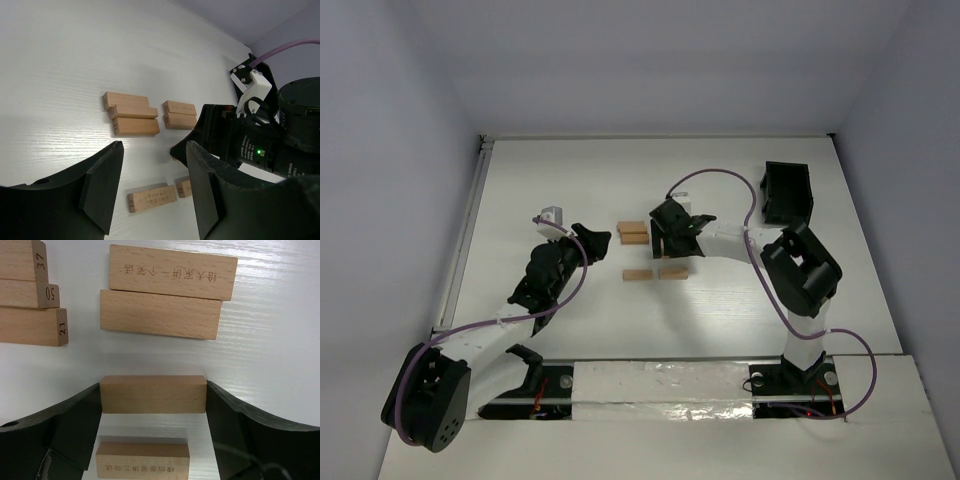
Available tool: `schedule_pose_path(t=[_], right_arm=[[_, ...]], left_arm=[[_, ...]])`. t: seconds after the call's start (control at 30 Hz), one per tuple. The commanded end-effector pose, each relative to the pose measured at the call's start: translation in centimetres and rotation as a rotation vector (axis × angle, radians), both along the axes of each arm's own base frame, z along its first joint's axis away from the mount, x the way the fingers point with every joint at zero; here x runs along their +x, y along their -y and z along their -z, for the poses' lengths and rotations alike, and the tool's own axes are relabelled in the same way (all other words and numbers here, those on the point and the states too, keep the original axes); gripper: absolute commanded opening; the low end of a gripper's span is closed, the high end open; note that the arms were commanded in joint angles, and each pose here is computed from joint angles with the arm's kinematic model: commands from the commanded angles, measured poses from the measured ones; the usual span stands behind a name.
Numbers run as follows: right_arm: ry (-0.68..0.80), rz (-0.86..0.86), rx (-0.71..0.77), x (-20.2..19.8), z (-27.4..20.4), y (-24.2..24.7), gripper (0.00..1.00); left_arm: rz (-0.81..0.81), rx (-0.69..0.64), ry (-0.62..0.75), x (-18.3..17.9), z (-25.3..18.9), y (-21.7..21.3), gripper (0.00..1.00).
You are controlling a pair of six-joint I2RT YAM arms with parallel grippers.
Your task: Build the wood block tower
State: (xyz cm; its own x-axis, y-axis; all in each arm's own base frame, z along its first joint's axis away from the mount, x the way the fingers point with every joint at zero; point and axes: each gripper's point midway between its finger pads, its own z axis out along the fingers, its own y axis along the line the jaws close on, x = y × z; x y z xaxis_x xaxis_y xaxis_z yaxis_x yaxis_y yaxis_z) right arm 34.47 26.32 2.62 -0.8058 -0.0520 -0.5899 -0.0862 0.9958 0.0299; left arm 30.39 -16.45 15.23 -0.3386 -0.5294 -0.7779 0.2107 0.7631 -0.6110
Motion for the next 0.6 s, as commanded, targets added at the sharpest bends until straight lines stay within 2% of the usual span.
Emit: schedule_pose_path(t=[0.0, 0.57], right_arm=[[-0.007, -0.006, 0.031, -1.07, -0.3, -1.05, 0.83], [-0.006, 0.009, 0.025, -1.62, -0.51, -0.75, 0.87]], left_arm=[[0.008, -0.05, 0.099, 0.82, -3.87, 0.48, 0.5], [0.009, -0.054, 0.1, 0.73, -3.98, 0.48, 0.5]])
